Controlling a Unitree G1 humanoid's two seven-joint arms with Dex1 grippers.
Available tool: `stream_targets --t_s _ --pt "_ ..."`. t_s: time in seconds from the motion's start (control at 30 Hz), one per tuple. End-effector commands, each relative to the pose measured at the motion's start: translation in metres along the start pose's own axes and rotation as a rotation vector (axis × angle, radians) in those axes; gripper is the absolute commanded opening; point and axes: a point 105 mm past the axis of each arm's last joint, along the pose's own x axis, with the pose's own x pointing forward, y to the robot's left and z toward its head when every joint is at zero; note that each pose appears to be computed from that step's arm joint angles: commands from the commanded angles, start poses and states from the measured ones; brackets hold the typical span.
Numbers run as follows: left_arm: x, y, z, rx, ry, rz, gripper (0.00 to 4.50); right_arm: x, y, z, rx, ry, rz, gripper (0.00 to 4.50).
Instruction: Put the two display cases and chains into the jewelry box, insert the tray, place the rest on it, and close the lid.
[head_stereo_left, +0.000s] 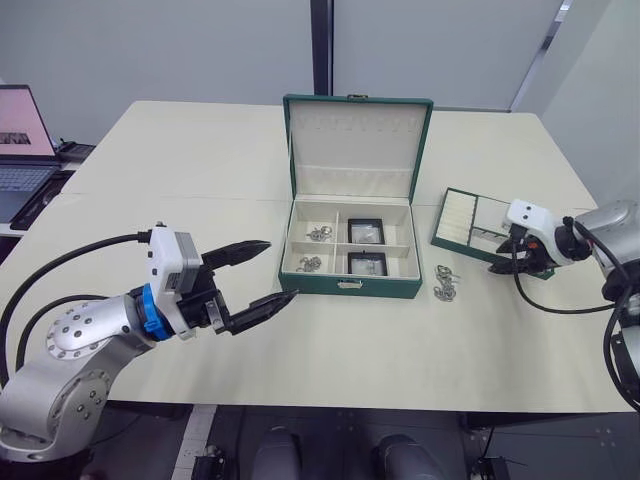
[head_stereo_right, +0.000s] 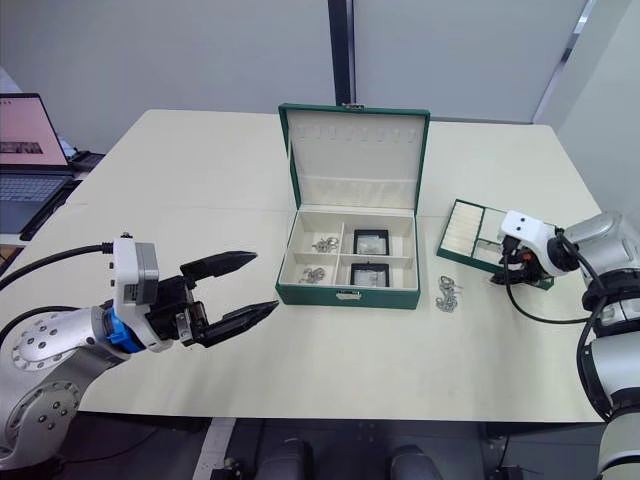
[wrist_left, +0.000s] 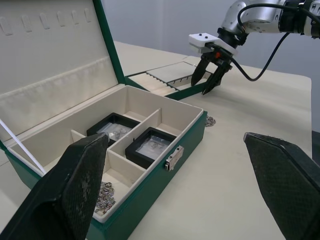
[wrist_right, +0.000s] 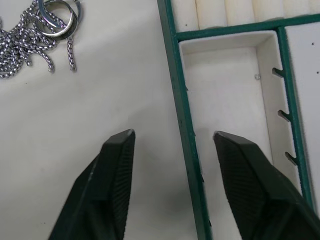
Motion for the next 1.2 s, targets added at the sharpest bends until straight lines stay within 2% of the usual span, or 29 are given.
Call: stream_targets --t_s 0.03,0.27,0.57,0.8,1.03,1.2 --pt "0.001 -0.004 0.010 0.054 -0.031 -0.009 4.50 -0.011 -0.010 0.009 -0.018 -0.029 -0.049 1.67" --pt "0.001 -0.003 0.010 0.053 -0.033 -0.005 4.50 -0.012 -0.015 0.010 -0.019 -0.025 -0.076 0.05" --pt "0.002 -0.003 0.007 0.046 -0.038 -0.008 4.50 -0.023 -0.023 0.014 -0.024 -0.036 -0.114 0.01" --pt "-0.002 0.003 0.009 0.048 -0.032 -0.012 4.50 -0.046 -0.021 0.024 -0.069 -0.053 -0.096 0.01" --pt "0.000 0.009 0.011 0.061 -0.031 -0.019 4.50 -0.070 -0.004 0.040 -0.140 -0.082 -0.079 0.01" --pt "-0.007 0.013 0.013 0.061 -0.024 -0.019 4.50 -0.089 0.029 0.053 -0.169 -0.117 -0.017 0.01"
